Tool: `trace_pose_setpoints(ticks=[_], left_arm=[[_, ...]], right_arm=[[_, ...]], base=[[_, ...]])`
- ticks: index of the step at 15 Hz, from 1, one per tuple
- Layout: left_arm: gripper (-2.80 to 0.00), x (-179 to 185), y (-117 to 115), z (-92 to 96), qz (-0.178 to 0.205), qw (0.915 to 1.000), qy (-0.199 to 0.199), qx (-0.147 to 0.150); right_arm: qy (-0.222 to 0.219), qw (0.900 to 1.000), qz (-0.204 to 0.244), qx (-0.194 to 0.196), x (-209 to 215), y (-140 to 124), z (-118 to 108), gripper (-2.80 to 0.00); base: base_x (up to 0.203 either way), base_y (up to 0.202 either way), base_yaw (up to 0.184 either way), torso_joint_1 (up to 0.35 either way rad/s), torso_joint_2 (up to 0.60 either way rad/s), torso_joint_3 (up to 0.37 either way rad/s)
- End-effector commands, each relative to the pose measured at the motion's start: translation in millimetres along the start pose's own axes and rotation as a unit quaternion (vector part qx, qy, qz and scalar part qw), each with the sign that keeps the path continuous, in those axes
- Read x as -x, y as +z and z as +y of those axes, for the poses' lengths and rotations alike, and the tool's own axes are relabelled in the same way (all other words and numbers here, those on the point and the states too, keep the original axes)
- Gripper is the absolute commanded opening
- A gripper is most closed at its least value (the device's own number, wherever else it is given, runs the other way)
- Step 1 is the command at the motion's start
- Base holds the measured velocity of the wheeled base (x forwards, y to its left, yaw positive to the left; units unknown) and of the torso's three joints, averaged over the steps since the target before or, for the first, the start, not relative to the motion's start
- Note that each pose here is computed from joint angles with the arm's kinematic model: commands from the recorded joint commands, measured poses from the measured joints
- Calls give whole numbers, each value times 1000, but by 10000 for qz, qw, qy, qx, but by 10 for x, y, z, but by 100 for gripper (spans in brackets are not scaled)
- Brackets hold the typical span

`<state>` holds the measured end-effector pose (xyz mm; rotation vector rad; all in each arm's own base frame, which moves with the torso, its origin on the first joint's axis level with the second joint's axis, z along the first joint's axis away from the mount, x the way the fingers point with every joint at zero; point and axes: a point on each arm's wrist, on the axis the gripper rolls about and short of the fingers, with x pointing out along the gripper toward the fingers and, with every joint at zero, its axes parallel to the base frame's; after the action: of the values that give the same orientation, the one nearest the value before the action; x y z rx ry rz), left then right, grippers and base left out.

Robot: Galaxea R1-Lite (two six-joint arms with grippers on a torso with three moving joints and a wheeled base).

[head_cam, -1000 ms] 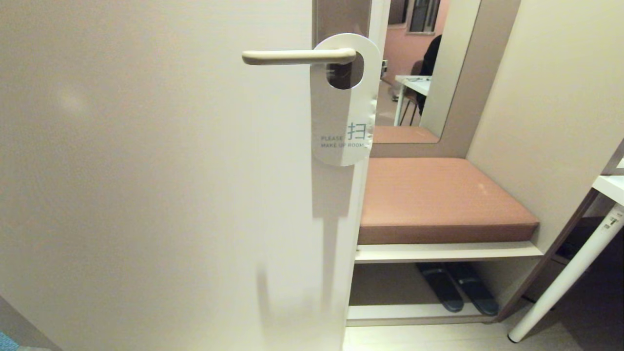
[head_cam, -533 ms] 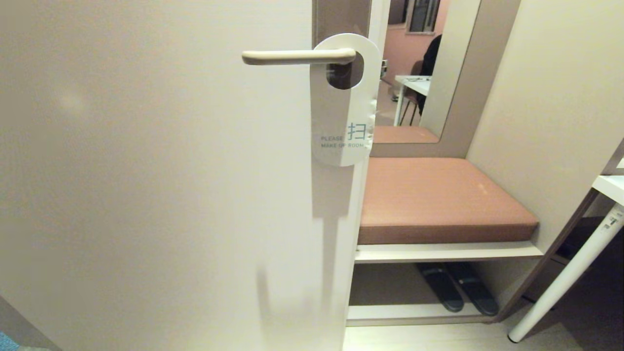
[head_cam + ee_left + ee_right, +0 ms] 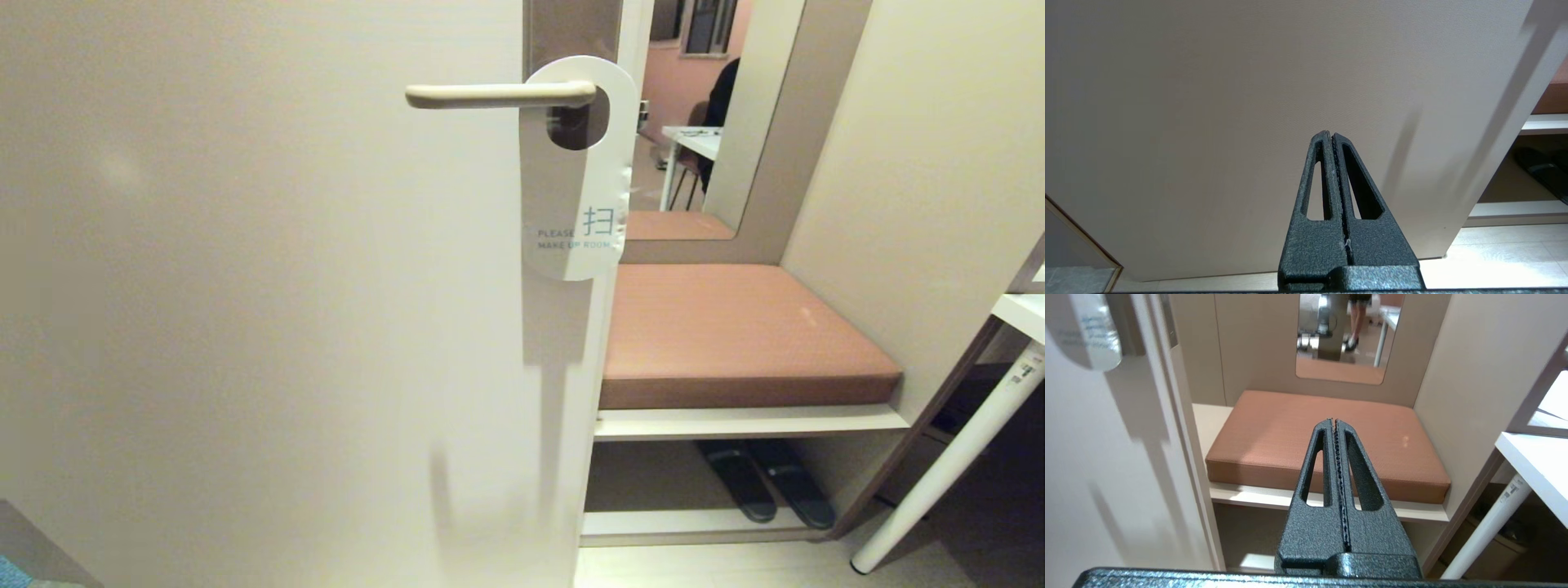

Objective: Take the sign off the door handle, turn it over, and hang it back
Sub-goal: Take down the sign

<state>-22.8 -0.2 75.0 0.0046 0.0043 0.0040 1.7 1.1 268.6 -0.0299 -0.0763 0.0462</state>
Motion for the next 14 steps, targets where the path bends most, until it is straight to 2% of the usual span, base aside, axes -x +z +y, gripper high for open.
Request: trace_pose_setpoints(ticks=[1,4,9,10,12,14], left_arm=[[-280,0,0,0,2,10000,3,0],[-280,0,0,0,2,10000,3,0],[-280,0,0,0,2,10000,3,0],[-280,0,0,0,2,10000,3,0],[-280,0,0,0,2,10000,3,0],[-280,0,0,0,2,10000,3,0]], right_arm=[[15,9978,663,-57,-513,107,-29,-280],[-9,9941,1052,-266,-1026,160,-58,-280],[-13,9913,1247,-429,-1964,273,-145,-280],[240,9907,1271,-420,-2108,279,-147,-280],[1043,9860,1276,-234,-2225,267,-123,-280],[1916,9735,1244,-84,-2257,235,-88,-280]], base=[[0,0,0,0,0,0],[0,0,0,0,0,0],[0,0,0,0,0,0],[0,0,0,0,0,0],[0,0,0,0,0,0],[0,0,0,0,0,0]])
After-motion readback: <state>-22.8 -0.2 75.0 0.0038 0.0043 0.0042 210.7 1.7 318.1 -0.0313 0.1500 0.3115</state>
